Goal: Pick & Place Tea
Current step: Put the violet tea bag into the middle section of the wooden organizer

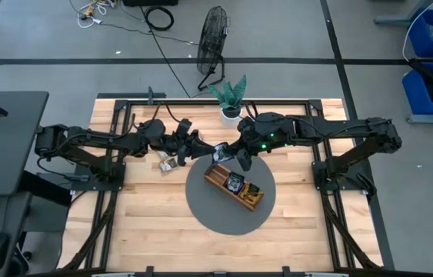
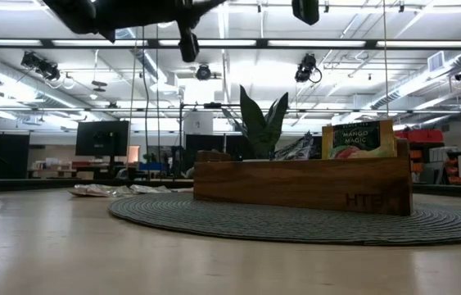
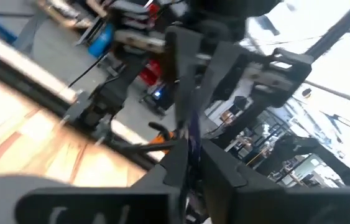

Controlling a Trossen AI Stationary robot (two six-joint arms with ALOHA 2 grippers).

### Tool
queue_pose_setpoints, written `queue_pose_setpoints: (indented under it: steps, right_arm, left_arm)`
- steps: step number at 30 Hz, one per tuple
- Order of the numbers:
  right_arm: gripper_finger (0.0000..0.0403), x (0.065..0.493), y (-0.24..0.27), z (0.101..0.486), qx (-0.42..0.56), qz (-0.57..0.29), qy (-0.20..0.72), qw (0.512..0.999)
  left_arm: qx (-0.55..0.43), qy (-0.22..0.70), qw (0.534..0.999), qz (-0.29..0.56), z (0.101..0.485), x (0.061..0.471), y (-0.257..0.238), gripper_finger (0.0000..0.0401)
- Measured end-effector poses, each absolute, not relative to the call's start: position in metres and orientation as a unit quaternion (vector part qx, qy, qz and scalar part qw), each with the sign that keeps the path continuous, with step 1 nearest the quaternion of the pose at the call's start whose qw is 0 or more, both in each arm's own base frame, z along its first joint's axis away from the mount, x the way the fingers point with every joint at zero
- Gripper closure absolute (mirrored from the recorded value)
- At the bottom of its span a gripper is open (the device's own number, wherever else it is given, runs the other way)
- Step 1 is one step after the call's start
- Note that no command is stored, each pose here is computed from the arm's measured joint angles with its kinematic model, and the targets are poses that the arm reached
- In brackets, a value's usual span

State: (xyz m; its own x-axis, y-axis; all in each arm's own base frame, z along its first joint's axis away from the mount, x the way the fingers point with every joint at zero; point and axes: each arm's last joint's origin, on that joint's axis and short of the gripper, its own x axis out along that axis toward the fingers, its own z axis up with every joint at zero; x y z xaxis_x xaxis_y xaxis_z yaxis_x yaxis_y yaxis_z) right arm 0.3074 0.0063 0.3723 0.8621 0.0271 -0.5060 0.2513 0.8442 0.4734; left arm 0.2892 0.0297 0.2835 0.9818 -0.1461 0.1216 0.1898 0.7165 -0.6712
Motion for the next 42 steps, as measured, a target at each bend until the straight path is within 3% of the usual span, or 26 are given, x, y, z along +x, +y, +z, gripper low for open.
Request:
queue_pose_setpoints:
  steps: [11,15,26,35,42]
  right_arm:
    - [0.0401,0.300,0.006,0.361,0.300,-0.068,0.324,0.894]
    - [0.0401,0.296,0.006,0.356,0.305,-0.081,0.353,0.881]
    - [0.0403,0.290,0.000,0.343,0.324,-0.121,0.412,0.843]
    - [0.0403,0.315,-0.004,0.312,0.337,-0.111,0.468,0.809]
    - [0.0403,0.334,-0.004,0.283,0.334,-0.126,0.504,0.786]
  left_arm:
    - [-0.383,0.039,0.915,-0.119,0.274,0.282,0.062,0.0238]
    - [-0.373,0.033,0.919,-0.122,0.277,0.277,0.072,0.0215]
    - [-0.248,0.090,0.962,0.074,0.281,0.244,0.070,0.0259]
    - [-0.180,0.111,0.965,0.154,0.297,0.211,0.056,0.0291]
    - [-0.158,0.109,0.968,0.163,0.307,0.189,0.045,0.0298]
